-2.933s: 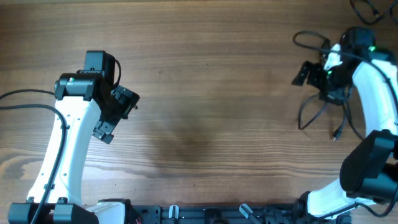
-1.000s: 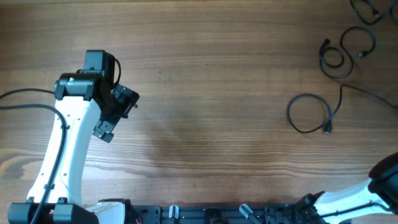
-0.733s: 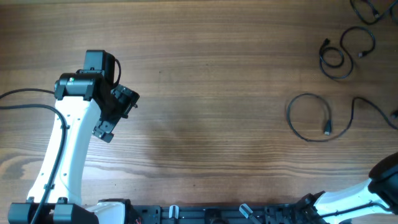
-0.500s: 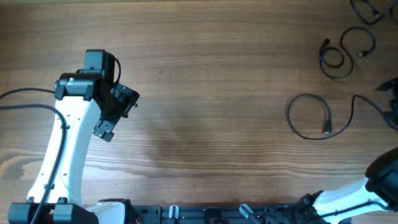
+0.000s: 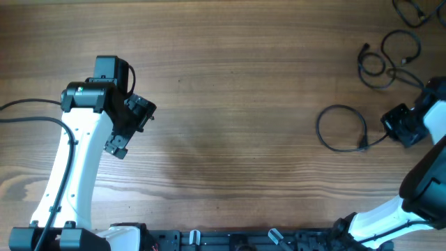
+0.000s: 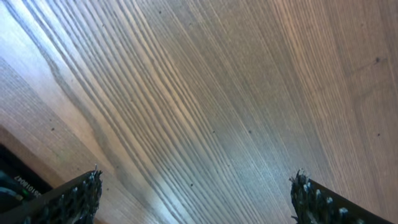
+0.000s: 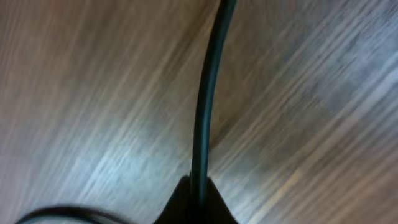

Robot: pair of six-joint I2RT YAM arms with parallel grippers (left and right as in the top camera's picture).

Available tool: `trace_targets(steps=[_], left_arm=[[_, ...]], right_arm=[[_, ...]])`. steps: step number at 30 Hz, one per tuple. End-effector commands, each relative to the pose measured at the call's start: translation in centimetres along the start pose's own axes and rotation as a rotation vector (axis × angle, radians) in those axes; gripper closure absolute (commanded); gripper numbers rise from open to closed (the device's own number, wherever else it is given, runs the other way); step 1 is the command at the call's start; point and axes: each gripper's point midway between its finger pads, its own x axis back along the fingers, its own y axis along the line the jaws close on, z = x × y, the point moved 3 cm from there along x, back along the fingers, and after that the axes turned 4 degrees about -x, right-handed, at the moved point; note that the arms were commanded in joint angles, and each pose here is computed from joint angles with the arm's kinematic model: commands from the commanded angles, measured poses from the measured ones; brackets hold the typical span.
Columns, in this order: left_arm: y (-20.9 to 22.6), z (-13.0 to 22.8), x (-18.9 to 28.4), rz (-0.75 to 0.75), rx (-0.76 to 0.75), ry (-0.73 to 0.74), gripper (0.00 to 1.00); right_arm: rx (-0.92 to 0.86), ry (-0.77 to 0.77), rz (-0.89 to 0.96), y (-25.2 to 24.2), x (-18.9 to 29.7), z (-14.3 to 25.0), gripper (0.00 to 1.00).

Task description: Untangle cables

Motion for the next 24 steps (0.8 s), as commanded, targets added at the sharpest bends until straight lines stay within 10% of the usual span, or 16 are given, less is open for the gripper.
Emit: trace_targets(steps=[1,2,4,5,9,17,24], left_arm=[[0.0,-0.1,-0.1,-0.011,-0.003,-0.009,0.0],[0.0,-0.1,-0.1,-0.011,-0.003,-0.009,0.0],[0.0,-0.1,-0.1,-0.011,-0.003,-0.009,0.0],[0.0,-0.1,-0.1,-0.011,-0.003,-0.009,0.0],[0.0,-0.1,-0.1,-0.011,-0.003,-0.009,0.0],[0.0,-0.1,-0.1,-0.007,-0.002,-0.012,0.0],[0.0,-0.1,-0.1,-0.008,-0.002,-0.011,0.0]], right_arm=[[-0.021,-0.032,-0.003,-0.1,-1.1,0.0,0.96],[-0.019,-0.031,-0.043,0.6,-1.0,-0.1,0.91],[-0.006,-0.009,-0.136,2.3,-0.1,-0.5,0.33],[-0.007,-0.006,-0.147,2.8,0.6,-0.9,0.2],[-0.003,-0.054,-0.18,4.6,8.3,-3.6,0.0],[0.142,-0.167,-0.435,5.1,24.6,3.2,0.0],[0.458,0.008,-0.47,6.8,25.8,15.6,0.0]])
